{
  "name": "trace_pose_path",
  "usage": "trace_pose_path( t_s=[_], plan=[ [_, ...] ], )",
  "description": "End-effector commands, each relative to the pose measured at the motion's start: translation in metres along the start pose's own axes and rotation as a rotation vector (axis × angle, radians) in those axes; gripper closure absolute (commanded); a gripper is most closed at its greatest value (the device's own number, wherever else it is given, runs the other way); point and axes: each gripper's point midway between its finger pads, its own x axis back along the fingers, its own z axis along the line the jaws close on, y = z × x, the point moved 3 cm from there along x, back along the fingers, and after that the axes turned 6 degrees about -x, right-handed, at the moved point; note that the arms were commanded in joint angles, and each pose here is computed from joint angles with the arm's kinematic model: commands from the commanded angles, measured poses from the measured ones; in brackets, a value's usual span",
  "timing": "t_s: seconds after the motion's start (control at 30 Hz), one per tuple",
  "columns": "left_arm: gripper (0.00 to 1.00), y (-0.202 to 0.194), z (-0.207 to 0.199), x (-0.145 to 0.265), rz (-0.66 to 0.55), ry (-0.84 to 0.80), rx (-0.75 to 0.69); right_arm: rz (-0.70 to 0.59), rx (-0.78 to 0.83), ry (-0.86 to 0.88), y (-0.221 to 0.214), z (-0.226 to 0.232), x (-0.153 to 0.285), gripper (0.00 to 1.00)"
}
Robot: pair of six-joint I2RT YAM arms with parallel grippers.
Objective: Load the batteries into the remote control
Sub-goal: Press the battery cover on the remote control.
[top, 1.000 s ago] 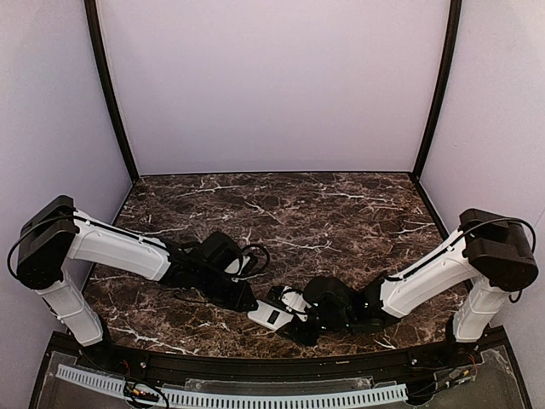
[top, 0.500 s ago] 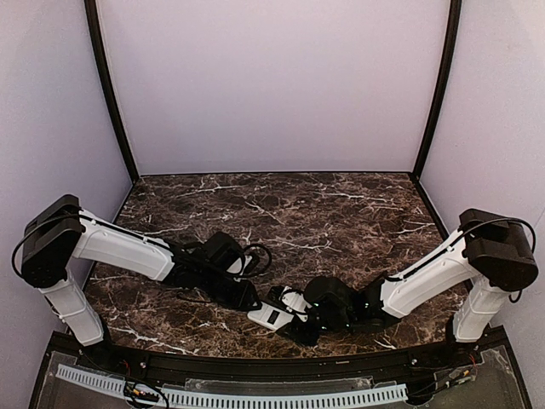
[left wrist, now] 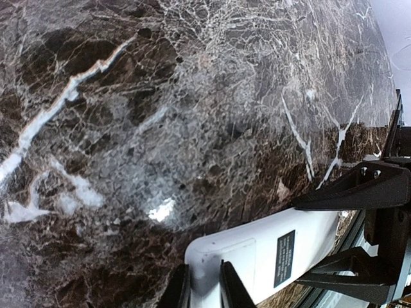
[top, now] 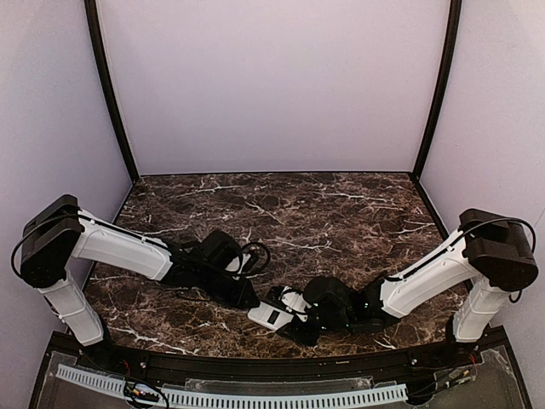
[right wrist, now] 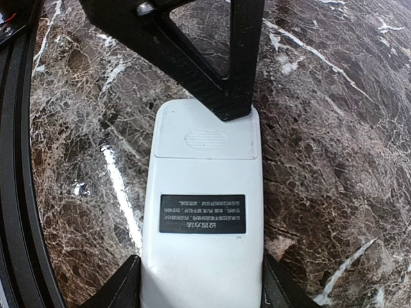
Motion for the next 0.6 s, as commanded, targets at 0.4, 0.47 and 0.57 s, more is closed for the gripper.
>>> trace_pose_path(
  t_s=[0.4,0.47,0.57],
  plan=[
    [0.82,-0.091,0.039,-0.031,0.310,0.099,0.056,0.024,0.025,-0.050,-0.010,-0.007,-0.007,1.00],
    [0.80,-0.091,0.034,-0.032,0.316,0.082,0.037,0.023,0.022,-0.057,-0.009,-0.007,-0.007,1.00],
    [0.77,-0.092,0.029,-0.032,0.317,0.069,0.036,0.020,0.018,-0.067,-0.009,-0.009,-0.007,1.00]
  ],
)
